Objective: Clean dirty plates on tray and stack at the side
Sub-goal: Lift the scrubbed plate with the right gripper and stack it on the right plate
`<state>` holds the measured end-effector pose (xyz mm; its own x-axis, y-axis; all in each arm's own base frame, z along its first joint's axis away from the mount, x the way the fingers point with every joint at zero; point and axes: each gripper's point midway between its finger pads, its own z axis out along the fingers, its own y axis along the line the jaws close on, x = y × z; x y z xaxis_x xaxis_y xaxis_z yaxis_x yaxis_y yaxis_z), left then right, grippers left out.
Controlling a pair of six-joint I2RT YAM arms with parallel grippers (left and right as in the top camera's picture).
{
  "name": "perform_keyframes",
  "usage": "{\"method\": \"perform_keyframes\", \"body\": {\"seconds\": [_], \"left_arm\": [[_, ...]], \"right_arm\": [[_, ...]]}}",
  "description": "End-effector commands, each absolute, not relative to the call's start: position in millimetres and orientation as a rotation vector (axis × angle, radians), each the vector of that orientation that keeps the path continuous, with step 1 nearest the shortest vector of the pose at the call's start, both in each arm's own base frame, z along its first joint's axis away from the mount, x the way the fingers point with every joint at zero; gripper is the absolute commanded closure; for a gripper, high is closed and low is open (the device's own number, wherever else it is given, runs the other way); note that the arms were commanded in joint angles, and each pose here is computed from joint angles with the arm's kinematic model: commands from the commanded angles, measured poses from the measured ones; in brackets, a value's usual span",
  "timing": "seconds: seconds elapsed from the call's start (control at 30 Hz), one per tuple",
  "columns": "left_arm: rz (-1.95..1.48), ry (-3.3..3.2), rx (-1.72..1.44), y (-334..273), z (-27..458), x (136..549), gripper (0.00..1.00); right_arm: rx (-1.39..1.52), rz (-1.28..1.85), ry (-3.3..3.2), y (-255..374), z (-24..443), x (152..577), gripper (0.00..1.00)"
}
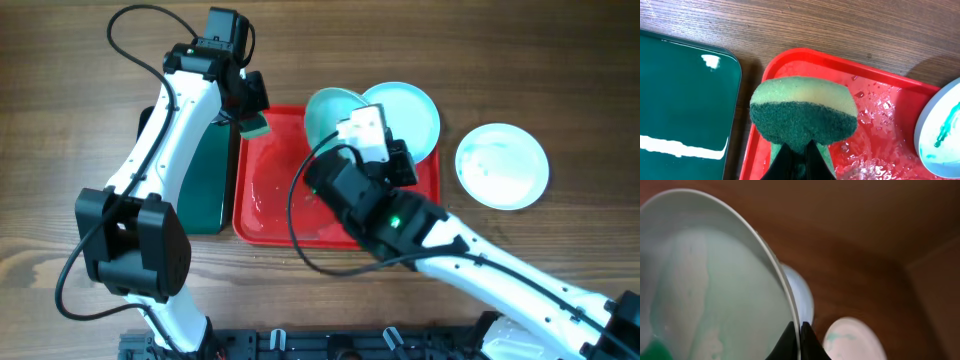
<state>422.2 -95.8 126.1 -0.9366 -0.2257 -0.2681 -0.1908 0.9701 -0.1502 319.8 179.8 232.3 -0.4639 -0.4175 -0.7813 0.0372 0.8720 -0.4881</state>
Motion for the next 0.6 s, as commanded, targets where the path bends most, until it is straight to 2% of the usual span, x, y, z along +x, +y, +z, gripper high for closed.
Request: {"method": "perform_keyframes", "body": {"seconds": [0.0, 0.2, 0.47, 0.57], "left_arm": [[-0.185, 2.843, -0.284, -97, 122, 423, 0.96], [-0.183, 2.850, -0.285, -97, 122, 422, 0.96], [-0.182, 2.850, -0.285, -97, 122, 422, 0.96], [-0.183, 2.850, -0.285, -97, 122, 422, 0.96]], "right_arm": [[-0.352, -0.858, 1.794, 172, 279, 316, 0.96], [-0.344, -0.982, 1.708, 173, 308, 316, 0.96], [-0.305, -0.947, 1.700, 175, 313, 317, 0.96], [-0.239, -0.842, 1.709, 179, 307, 319, 0.96]]}}
